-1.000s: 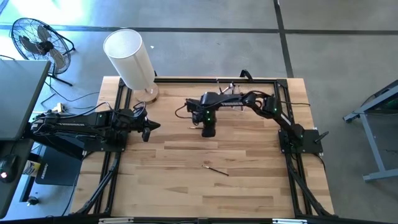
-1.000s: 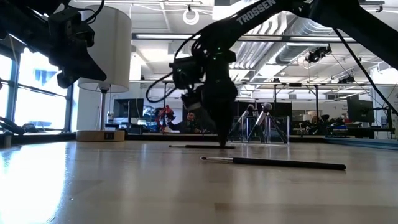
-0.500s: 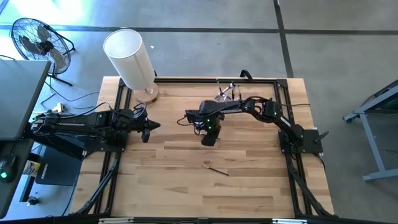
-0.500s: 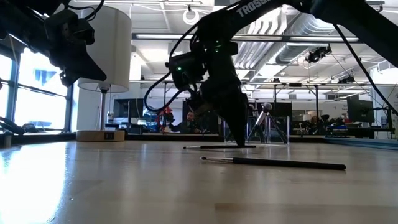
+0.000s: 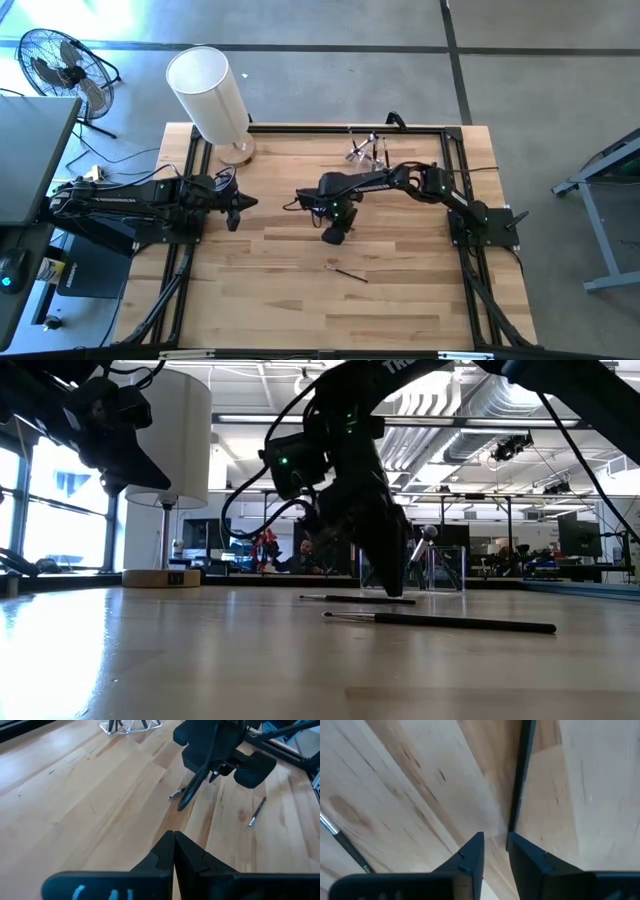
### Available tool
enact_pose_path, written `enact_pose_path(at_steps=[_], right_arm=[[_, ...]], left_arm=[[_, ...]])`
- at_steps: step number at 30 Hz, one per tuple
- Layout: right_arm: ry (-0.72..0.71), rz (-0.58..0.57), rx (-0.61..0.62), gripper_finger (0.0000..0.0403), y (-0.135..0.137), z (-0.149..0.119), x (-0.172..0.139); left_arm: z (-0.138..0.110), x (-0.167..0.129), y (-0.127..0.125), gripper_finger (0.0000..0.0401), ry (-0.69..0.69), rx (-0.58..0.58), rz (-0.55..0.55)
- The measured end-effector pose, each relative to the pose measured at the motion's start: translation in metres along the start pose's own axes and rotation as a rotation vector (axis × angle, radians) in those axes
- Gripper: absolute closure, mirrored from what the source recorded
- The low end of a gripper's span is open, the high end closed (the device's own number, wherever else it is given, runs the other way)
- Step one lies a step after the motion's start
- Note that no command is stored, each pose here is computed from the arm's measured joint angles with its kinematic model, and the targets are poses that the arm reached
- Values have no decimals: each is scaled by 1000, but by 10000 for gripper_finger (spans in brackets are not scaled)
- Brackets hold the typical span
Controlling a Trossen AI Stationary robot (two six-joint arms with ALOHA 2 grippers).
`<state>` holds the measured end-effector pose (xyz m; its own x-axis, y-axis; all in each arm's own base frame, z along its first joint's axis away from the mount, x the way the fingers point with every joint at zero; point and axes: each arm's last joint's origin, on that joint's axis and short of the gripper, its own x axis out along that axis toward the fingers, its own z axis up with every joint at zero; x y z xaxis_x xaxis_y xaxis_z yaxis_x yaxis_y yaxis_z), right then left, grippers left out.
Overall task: Pick & Place Makeup Brushes
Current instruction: Put the black makeup brush into the transparent organizer
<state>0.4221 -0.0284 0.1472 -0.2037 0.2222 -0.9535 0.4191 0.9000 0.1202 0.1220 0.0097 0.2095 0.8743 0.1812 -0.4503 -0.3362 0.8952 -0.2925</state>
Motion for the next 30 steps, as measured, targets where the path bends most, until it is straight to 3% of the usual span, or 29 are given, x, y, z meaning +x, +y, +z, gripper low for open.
enact_pose_path(at_steps=[3,6,10,13,22,30], right_arm=[[-53,-39,-6,309,0,-4,-12],[-198,-53,-20,305,-5,-3,-34],[-430,-9,-70,305,-10,13,-54],[-525,4,-118,305,-13,23,-58],[-566,8,-170,305,-13,37,-47],[-507,44,-184,305,-13,49,-22]], left_arm=[[0,0,0,401,5,9,-10],[0,0,-1,401,8,10,-18],[0,0,-1,401,8,9,-18],[0,0,-1,401,8,9,-19],[0,0,-1,401,11,0,-27],[0,0,-1,401,12,-17,-24]])
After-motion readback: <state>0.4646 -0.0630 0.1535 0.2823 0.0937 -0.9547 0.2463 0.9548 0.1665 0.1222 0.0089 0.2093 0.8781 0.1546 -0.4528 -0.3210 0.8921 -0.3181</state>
